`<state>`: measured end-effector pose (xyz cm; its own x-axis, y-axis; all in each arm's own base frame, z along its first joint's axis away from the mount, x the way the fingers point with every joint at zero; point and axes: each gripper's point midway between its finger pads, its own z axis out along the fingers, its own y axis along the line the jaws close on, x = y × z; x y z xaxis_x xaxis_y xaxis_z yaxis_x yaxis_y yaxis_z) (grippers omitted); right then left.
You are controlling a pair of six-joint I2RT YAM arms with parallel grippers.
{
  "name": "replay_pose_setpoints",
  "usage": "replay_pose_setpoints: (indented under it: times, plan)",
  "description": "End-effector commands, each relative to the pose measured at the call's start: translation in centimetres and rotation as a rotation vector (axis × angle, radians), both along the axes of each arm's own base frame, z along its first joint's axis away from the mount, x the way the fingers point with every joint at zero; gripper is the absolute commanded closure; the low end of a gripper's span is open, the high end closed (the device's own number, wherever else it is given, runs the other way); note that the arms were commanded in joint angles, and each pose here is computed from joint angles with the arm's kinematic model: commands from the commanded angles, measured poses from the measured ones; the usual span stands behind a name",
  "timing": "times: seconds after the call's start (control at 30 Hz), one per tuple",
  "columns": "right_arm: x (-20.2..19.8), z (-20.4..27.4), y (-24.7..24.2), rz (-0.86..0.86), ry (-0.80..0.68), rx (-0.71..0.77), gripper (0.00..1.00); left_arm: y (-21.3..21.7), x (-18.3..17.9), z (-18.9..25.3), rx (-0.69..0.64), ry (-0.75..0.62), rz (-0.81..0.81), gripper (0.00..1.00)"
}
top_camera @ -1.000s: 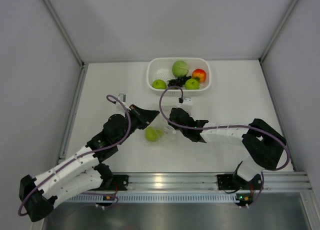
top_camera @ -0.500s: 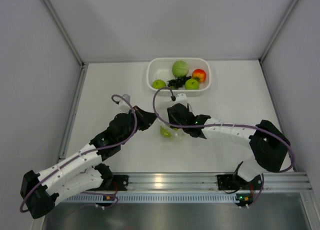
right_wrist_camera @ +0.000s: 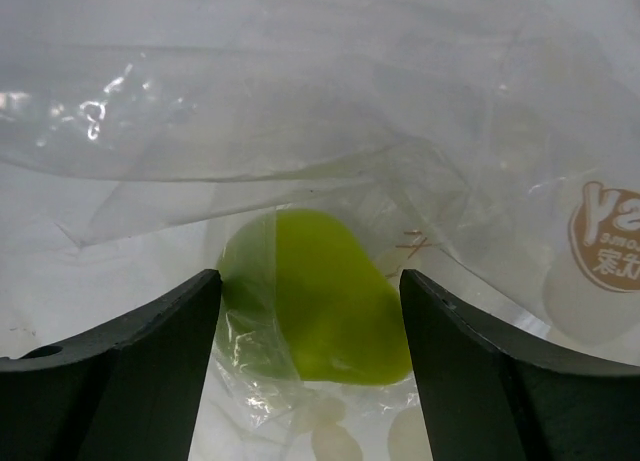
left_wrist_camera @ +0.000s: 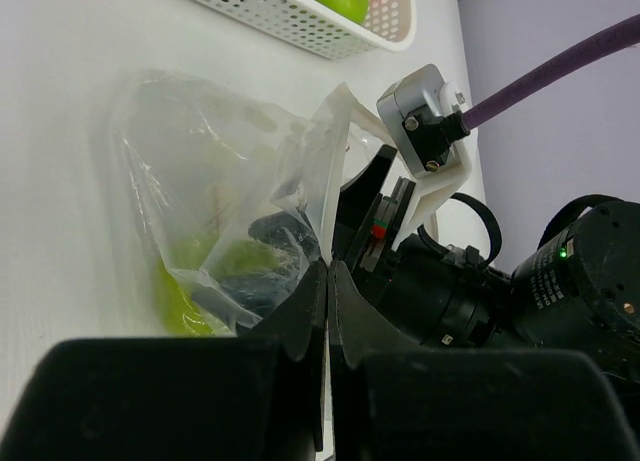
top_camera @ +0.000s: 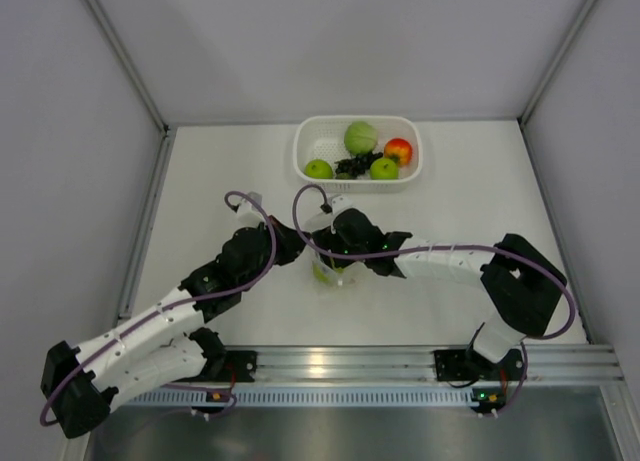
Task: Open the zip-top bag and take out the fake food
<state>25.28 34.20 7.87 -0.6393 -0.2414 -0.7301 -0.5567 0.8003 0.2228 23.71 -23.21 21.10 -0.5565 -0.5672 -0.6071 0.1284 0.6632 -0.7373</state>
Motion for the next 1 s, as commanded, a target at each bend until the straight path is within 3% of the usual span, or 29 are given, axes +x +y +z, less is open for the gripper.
replay_pose_setpoints:
  times: [0.0,0.07,0.2,0.67,0.8,0.87,0.97]
  plan:
    - [-1.3,-1.6,-0.6,0.06,0.045,-0.051,0.27,0.5,0.5,1.1,0.004,-0.038,0.026,1.0]
    - [-1.8,-2.2,-1.0,0.069,0.067,-0.062,0.2,0.5,0.5,1.0,0.007,-0.035,0.028,1.0]
    - [-2.4,-2.9,-1.8,0.055,0.083,-0.09,0.16,0.2,0.6,1.0,0.015,-0.034,0.02,1.0]
    - [-2.1,-6.9,-3.2,-0.012,0.121,-0.222,0.13,0.4,0.8,0.7,0.04,-0.035,0.027,1.0]
    - [-1.9,-6.0,-3.0,-0.025,0.102,-0.196,0.22,0.5,0.9,0.6,0.043,-0.034,0.031,1.0]
    - [-1.6,-5.2,-3.2,-0.039,0.077,-0.186,0.34,0.5,0.9,0.5,0.047,-0.033,0.03,1.0]
    - [-1.6,-3.7,-3.1,-0.051,0.05,-0.154,0.37,0.5,0.9,0.5,0.046,-0.033,0.032,1.0]
